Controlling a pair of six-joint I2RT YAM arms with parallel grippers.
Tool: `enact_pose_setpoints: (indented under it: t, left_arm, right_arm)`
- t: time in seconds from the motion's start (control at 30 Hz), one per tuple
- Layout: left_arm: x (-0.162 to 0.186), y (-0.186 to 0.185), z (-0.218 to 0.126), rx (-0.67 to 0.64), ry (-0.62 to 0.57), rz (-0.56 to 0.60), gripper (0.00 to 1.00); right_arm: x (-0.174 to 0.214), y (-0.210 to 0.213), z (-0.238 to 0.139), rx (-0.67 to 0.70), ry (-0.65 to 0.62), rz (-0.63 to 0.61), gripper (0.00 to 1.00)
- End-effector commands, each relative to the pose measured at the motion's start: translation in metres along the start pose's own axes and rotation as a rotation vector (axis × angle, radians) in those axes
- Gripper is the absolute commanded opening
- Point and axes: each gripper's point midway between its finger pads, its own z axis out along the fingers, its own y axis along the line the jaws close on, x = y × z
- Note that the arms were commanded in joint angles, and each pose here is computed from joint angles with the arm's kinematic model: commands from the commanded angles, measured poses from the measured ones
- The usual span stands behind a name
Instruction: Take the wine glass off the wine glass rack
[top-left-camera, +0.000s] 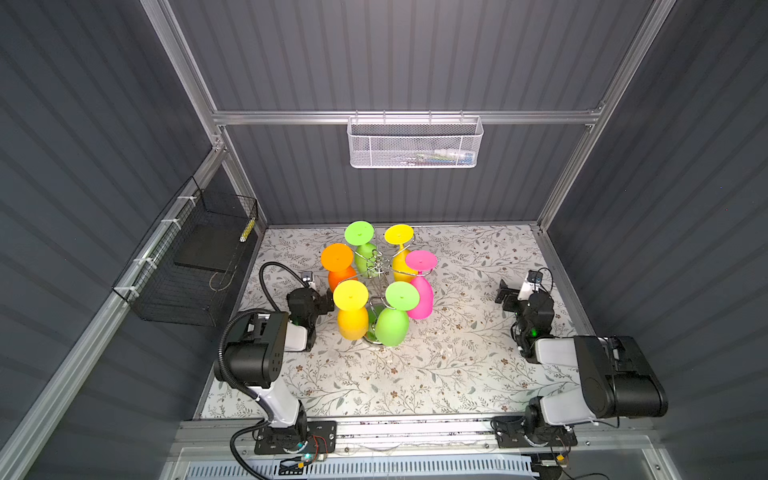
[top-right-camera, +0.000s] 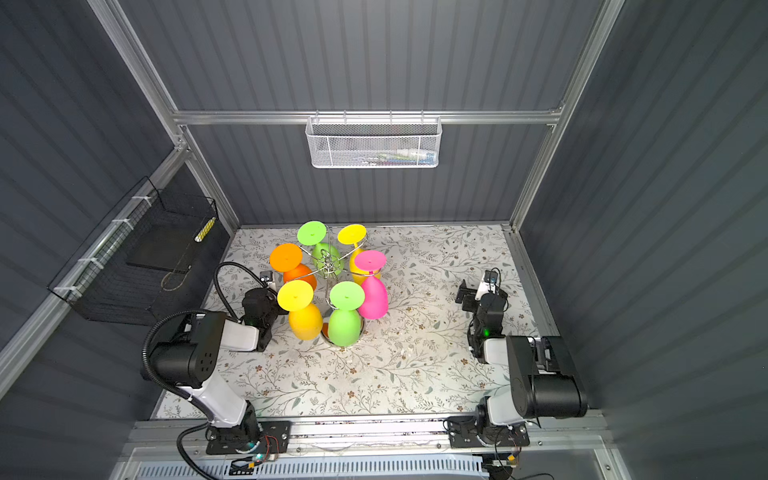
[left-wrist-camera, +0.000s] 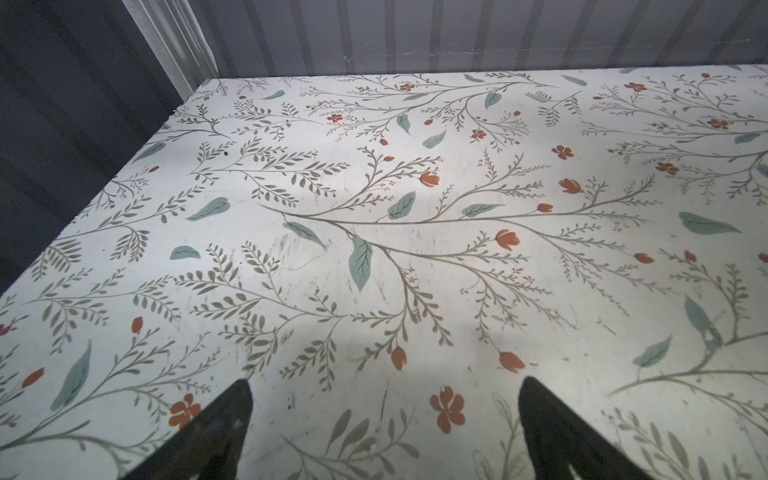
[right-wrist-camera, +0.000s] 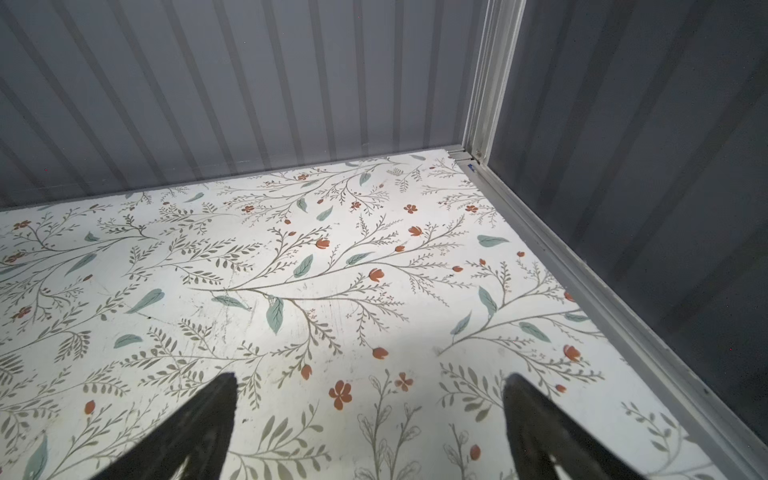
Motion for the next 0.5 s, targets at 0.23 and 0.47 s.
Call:
enact_pose_setpoints:
  t: [0.23,0.47]
  left_arm:
    - [-0.012,0.026,-0.006,-0.141,-0.025,-0.064,1.00]
    - [-0.030,0.050,-0.013,-0.285,0.094,-0.129,1.00]
  right_arm:
    - [-0.020,-0.003,-0.017,0.045,-0.066,-0.031,0.99]
    - [-0.032,0.009,-0.022,0.065,-0.063,-0.099,0.99]
